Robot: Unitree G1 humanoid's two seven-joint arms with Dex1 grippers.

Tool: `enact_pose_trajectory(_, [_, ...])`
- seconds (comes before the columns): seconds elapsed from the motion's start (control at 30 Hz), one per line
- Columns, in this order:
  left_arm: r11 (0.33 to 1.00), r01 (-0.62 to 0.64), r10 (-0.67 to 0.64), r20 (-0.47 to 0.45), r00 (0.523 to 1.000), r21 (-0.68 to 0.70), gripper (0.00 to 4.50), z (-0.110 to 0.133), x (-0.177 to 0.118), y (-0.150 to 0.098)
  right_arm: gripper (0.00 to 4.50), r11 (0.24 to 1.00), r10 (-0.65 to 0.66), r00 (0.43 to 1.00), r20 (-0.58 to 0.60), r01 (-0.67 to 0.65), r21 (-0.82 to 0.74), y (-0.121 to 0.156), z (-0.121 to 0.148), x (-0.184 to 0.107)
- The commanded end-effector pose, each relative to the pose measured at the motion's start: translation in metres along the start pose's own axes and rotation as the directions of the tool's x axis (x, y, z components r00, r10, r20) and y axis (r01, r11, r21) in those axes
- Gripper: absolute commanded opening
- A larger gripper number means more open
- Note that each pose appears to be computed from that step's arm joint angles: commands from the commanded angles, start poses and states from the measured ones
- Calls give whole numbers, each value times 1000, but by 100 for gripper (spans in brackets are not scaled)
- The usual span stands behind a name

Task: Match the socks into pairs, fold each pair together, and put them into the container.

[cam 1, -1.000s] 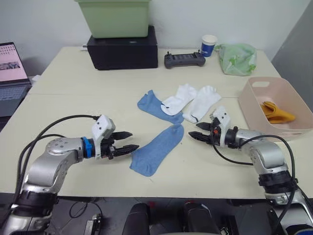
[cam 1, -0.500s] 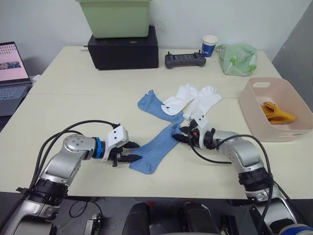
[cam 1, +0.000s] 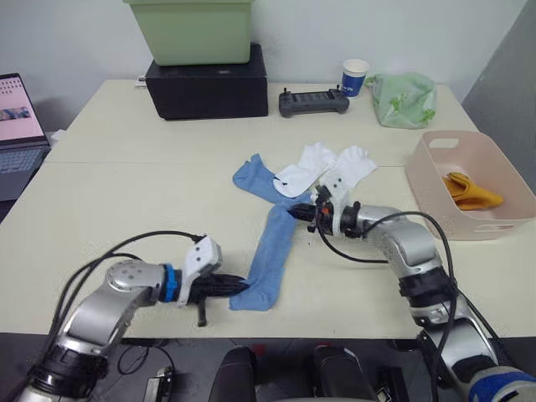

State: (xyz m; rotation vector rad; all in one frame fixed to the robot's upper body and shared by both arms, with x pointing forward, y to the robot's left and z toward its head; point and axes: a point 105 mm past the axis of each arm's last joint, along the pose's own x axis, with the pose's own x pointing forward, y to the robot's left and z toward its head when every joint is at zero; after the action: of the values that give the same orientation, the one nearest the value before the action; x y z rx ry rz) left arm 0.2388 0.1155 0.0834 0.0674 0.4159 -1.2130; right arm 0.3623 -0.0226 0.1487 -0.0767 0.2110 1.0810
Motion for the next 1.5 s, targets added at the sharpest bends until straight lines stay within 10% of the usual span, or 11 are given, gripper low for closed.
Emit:
enact_pose_trajectory(0.03, [995,-91,96,110,989,-52,1,23,25,-4,0,997,60,998,15,-59,-56,7,9,20])
enact_pose_trajectory(0.23, [977,-187,199,123,972,-107,1,25,52,-1,0,992,96,994,-55,-100,-82,6,-6,36])
enact_pose_trajectory(0.33, [975,-189,202,120,972,-114,73,26,50,1,61,992,97,994,-47,-101,-74,4,-9,34])
enact_pose_trajectory(0.7, [994,-74,81,98,992,-78,441,46,-14,5,450,997,-2,999,44,5,-71,-13,12,-29])
enact_pose_trajectory(0.93, [914,-400,387,152,910,68,441,68,-48,109,450,999,-39,988,-149,43,25,16,-35,-96])
enact_pose_trajectory(1.27, [965,-242,239,42,970,100,441,45,-7,123,450,968,-107,973,-206,149,201,43,-62,-110])
enact_pose_trajectory(1.5, [969,-219,212,71,975,113,258,47,-8,122,328,961,-119,966,-228,170,220,51,-73,-100])
